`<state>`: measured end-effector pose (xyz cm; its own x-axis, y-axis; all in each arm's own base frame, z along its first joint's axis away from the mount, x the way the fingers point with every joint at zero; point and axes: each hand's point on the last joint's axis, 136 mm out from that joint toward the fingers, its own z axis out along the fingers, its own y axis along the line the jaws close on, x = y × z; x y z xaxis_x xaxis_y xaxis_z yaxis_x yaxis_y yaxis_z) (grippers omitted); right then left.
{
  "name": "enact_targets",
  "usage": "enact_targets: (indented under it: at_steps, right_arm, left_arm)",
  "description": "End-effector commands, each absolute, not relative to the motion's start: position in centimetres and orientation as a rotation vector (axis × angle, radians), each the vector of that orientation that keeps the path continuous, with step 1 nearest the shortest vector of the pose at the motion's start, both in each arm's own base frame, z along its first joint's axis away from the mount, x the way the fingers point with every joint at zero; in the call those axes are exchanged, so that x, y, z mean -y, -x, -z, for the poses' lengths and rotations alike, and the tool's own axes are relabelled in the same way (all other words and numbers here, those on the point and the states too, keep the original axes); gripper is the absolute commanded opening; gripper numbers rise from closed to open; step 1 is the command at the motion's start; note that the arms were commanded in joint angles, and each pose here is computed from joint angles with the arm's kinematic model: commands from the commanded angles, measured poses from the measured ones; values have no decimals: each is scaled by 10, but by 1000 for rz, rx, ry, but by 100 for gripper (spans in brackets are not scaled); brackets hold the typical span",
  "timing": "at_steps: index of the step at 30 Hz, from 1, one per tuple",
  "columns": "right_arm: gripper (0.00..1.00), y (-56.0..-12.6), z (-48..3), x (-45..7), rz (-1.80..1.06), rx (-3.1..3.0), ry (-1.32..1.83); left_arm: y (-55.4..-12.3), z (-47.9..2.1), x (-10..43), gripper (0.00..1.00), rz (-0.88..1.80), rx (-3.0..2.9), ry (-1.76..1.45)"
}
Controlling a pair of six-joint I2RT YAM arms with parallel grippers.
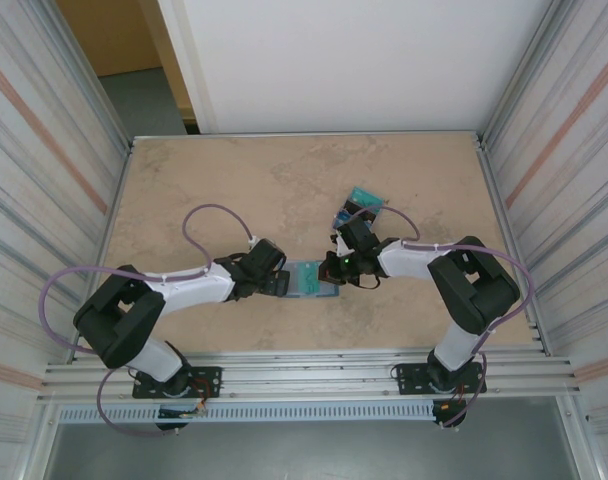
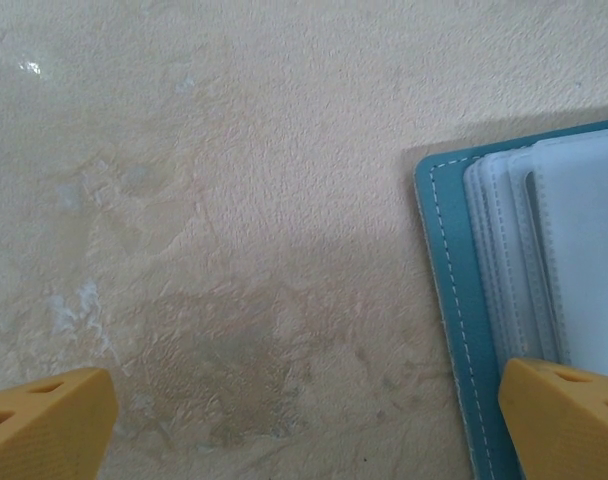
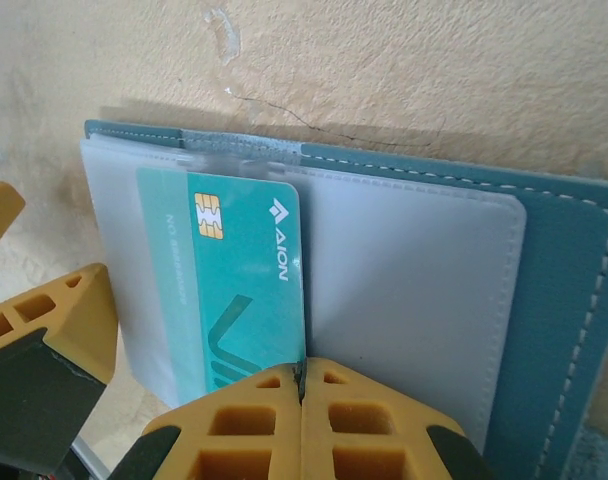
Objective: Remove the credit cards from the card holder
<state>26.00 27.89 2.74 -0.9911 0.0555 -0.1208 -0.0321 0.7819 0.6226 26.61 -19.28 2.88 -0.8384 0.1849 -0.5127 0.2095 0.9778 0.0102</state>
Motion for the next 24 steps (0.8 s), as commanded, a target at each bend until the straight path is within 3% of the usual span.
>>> enact_targets:
  at_steps: [1,6,13,24]
  right_arm:
    - [0,-265,-40,-279,-978,-2818,35]
    - [2,-266,-43,-280,-987,-2812,32]
    - [21,-265,-41,-278,-997,-2812,-8]
    - [22,-264,-39,-283,-1130,-2781,-78]
  left_arm:
    - [-272,-43,197,99,50,-2554,-302]
    - [-277,-59,205,99,86,-2515,-324]
    - [-283,-59,222,99,88,-2504,-388]
    - [-285,-45,230,99,12,-2547,-425]
